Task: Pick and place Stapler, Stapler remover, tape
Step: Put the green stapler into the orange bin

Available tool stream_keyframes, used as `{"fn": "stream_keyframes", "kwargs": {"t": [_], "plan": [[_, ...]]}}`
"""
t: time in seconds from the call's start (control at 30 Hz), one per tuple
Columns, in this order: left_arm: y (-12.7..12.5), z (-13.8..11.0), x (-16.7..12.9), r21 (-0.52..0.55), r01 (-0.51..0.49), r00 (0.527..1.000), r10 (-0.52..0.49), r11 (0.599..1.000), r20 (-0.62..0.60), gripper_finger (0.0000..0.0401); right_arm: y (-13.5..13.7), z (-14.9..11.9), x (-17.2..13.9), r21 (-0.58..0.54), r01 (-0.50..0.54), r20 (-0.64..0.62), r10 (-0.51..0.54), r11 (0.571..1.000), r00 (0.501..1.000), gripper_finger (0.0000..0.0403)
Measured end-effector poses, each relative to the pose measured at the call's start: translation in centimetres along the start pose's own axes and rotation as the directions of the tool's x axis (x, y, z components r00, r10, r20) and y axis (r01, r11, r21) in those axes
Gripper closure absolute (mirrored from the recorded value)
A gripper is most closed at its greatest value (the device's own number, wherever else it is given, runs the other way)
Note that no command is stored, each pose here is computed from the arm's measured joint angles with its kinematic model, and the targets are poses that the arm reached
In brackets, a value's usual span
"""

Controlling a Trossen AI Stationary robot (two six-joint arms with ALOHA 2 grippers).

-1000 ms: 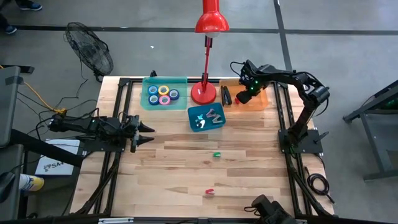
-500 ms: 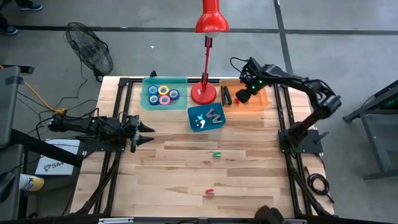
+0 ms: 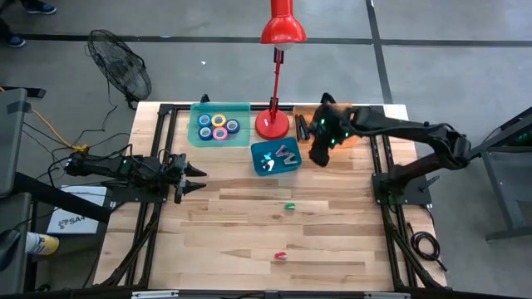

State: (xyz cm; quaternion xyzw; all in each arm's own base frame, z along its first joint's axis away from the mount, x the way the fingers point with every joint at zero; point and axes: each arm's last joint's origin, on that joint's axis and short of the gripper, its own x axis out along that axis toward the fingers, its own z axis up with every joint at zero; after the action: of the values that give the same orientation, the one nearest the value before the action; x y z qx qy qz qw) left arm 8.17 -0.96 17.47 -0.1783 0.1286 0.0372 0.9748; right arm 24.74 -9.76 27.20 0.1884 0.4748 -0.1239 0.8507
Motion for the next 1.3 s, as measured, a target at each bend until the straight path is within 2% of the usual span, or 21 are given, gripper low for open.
{"fn": "stream_keyframes", "kwargs": {"t": [0.2, 0.47, 0.7, 1.0, 1.3], "plan": [[0.0, 0.0, 0.0, 0.000, 0.000, 1.000, 0.000, 1.000, 0.000, 0.0184, 5.5, -0.6, 0.9, -0.149, -0.097, 0.005, 0.098, 0.984, 0.995, 0.0234], [0.0, 0.0, 0.0, 0.000, 0.000, 1.000, 0.000, 1.000, 0.000, 0.0184, 11.8, -1.4, 1.4, -0.358, -0.088, 0.131, 0.143, 0.930, 0.981, 0.0234], [0.0, 0.0, 0.0, 0.000, -0.001, 1.000, 0.001, 1.000, -0.001, 0.0184, 15.6, -2.4, 4.5, -0.440, -0.087, 0.144, 0.165, 0.894, 0.976, 0.0234], [0.0, 0.0, 0.0, 0.000, -0.001, 1.000, 0.001, 1.000, 0.000, 0.0184, 17.2, -4.4, 10.6, -0.439, -0.154, -0.036, 0.153, 0.885, 0.988, 0.0234], [0.0, 0.0, 0.0, 0.000, -0.001, 1.000, 0.001, 1.000, -0.001, 0.0184, 16.9, -5.2, 13.0, -0.445, -0.121, -0.102, 0.084, 0.887, 0.991, 0.0234]]}}
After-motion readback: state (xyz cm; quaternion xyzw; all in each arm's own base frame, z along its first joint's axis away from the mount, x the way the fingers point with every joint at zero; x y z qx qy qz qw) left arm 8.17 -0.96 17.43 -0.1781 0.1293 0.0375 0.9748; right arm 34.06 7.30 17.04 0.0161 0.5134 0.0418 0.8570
